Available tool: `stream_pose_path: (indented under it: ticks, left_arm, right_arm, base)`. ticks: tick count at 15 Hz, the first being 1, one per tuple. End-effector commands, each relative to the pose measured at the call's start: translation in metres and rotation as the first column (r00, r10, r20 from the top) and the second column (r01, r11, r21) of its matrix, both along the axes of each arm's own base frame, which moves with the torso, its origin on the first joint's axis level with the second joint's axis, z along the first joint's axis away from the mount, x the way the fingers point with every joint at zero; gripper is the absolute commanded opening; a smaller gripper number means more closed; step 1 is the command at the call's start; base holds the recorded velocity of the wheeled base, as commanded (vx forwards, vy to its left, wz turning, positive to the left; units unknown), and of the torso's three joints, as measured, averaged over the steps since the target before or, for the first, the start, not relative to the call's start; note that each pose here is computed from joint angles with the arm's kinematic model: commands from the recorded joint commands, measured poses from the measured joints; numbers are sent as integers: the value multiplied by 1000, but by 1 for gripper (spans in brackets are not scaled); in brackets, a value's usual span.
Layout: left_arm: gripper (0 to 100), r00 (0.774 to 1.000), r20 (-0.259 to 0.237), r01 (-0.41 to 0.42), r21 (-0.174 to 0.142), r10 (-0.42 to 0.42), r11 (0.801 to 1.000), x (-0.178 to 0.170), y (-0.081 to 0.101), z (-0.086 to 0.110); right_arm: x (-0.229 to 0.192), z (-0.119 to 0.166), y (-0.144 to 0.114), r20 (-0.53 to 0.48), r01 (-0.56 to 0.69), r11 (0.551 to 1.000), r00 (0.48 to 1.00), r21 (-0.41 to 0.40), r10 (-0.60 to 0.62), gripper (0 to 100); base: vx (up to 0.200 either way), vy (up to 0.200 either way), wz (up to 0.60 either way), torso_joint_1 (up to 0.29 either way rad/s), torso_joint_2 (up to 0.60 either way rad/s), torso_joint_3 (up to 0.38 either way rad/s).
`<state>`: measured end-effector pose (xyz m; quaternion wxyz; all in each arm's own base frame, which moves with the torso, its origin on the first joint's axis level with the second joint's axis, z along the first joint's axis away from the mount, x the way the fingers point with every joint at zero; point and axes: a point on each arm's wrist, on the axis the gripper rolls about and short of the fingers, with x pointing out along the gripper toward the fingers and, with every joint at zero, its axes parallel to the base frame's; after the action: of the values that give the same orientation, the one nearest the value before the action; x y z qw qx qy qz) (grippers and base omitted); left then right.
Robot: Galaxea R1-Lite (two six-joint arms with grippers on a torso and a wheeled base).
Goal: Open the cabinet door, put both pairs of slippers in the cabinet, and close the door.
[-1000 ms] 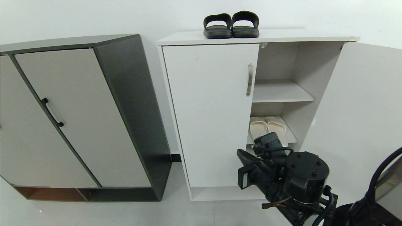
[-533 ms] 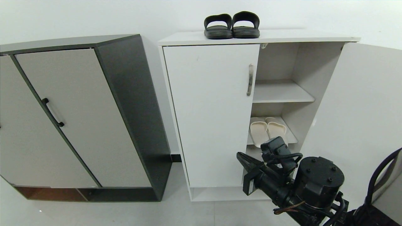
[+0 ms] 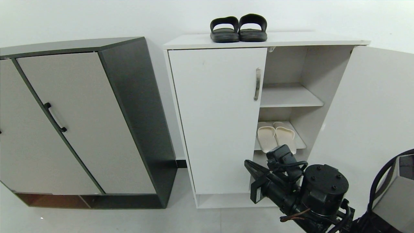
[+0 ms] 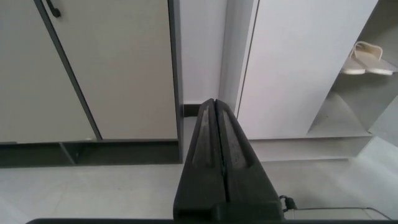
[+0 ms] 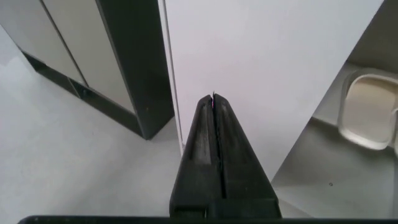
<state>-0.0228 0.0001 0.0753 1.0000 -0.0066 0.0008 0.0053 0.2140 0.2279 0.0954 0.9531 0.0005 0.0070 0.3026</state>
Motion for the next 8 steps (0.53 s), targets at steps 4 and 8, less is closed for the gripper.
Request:
stream_pose_path:
  ticks: [4, 8]
  left_arm:
    - [0, 1000, -1, 0, -1, 0, 1000, 0, 0, 0]
    - [0, 1000, 0, 0, -1, 0, 1000, 0, 0, 0]
  right_arm:
    - [0, -1, 0, -3, 0, 1000, 1000, -6, 0, 0]
    - [0, -1, 0, -3, 0, 1000, 1000, -6, 0, 0]
  base:
    - [0, 0, 0, 190, -156, -196]
    - [0, 0, 0, 209, -619, -222]
